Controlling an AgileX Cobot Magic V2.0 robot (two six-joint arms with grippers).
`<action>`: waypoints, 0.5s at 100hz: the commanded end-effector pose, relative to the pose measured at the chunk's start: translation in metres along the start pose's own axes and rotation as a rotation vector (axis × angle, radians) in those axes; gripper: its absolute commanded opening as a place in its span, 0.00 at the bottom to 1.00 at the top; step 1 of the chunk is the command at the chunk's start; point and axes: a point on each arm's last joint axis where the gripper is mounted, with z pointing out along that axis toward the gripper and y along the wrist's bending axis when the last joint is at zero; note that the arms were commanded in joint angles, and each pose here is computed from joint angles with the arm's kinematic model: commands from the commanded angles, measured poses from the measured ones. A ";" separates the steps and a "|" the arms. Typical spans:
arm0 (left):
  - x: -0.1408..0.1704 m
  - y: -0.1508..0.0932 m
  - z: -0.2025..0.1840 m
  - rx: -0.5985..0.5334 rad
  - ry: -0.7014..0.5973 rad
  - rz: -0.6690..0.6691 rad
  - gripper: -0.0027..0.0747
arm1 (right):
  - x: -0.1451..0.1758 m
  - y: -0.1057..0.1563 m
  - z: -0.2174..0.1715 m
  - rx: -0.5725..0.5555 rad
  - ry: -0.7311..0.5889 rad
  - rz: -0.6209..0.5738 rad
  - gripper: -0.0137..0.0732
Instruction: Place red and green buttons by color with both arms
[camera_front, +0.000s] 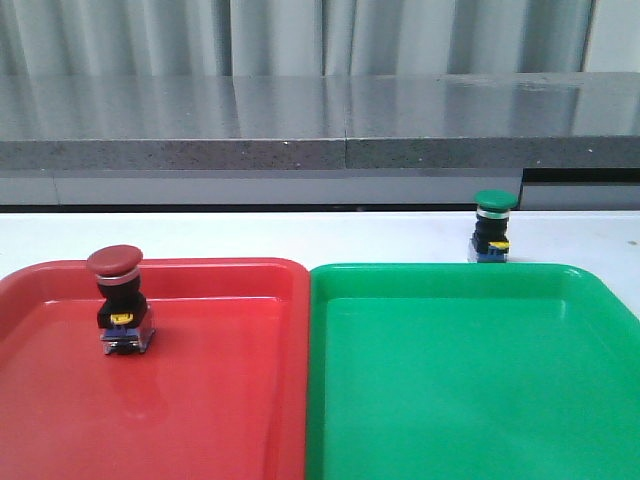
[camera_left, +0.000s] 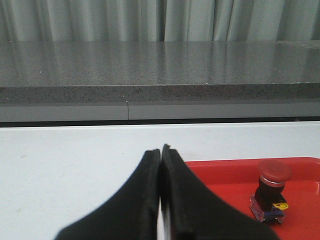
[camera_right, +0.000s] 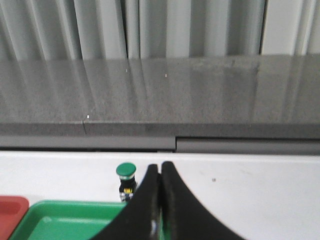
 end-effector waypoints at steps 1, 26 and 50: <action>0.005 0.000 0.000 0.006 -0.074 -0.009 0.01 | -0.027 0.001 0.005 0.013 0.054 -0.007 0.08; 0.005 0.000 0.000 0.006 -0.074 -0.009 0.01 | -0.059 0.004 0.037 0.006 0.230 0.018 0.08; 0.005 0.000 0.000 0.006 -0.074 -0.009 0.01 | -0.056 0.007 0.067 -0.020 0.274 0.084 0.08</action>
